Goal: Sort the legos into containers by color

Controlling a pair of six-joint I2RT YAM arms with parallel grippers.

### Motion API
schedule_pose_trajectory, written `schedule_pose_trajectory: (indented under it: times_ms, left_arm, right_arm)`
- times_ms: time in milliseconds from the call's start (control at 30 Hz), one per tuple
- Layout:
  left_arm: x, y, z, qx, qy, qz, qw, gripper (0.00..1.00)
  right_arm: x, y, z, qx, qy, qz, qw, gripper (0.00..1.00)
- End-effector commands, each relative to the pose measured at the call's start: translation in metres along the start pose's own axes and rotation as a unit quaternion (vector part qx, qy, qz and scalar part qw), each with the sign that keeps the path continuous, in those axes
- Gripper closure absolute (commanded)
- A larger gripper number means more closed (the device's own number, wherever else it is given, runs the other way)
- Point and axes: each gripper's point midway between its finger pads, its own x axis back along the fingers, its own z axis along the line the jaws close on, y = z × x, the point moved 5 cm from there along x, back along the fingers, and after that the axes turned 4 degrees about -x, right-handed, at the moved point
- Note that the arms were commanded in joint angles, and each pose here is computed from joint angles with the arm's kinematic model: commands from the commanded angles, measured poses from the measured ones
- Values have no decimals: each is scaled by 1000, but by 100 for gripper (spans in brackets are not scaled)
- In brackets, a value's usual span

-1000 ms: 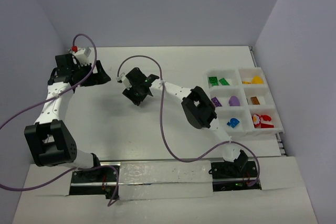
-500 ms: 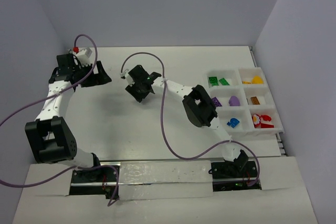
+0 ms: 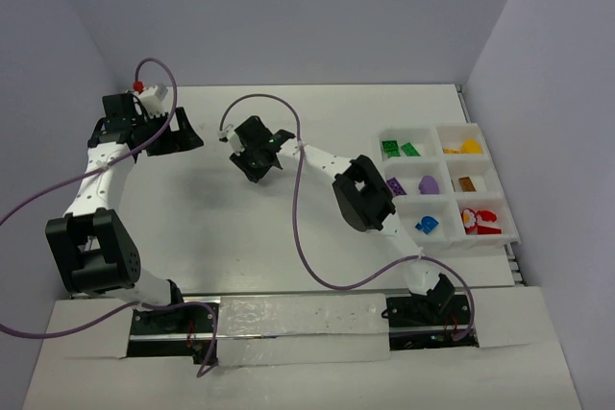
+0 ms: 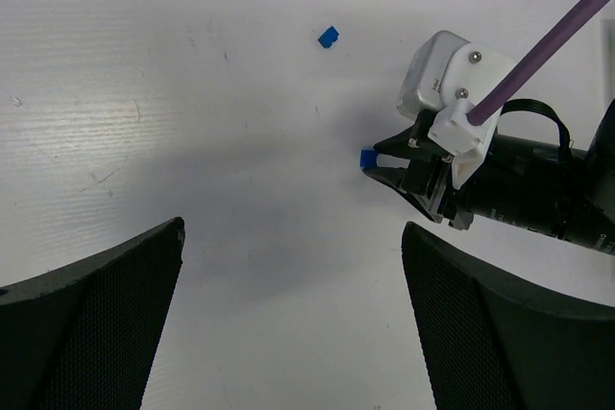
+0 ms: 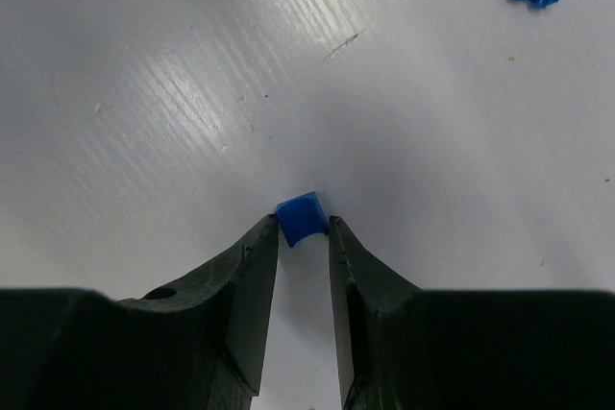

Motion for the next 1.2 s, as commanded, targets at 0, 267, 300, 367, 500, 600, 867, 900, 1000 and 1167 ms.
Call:
schedule_pose_trajectory:
  times_ms: [0, 267, 300, 367, 500, 600, 867, 900, 1000, 1167]
  left_arm:
    - [6, 16, -4, -8, -11, -17, 1000, 1]
    - [6, 16, -3, -10, -10, -16, 1000, 1]
    - [6, 16, -4, -10, -10, -16, 1000, 1]
    - [5, 16, -3, -10, -11, -16, 1000, 1]
    - [5, 17, -4, -12, -12, -16, 1000, 1]
    - [5, 18, -4, -14, -15, -20, 1000, 1]
    - [0, 21, -11, -31, -27, -29, 999, 1]
    - [-2, 21, -14, -38, -29, -29, 998, 1]
    - [-9, 22, -23, -60, -34, -30, 997, 1]
    - [-26, 20, -45, -115, -49, -16, 992, 1]
  right_arm:
    - [-8, 0, 2, 2, 9, 2, 1000, 65]
    - [-10, 0, 2, 3, 4, 2, 1000, 71]
    - [-10, 0, 2, 3, 5, 2, 1000, 71]
    - [-9, -1, 3, 8, 5, 3, 1000, 75]
    - [3, 1, 5, 9, 9, -2, 1000, 86]
    - [19, 2, 7, 14, 12, -11, 1000, 92]
    - [100, 20, 5, 29, 17, -73, 997, 100]
    - [118, 20, 0, 23, 17, -82, 996, 100]
    - [162, 4, -16, 4, 24, -90, 996, 100]
    - [232, -45, -62, -28, 2, -83, 996, 100]
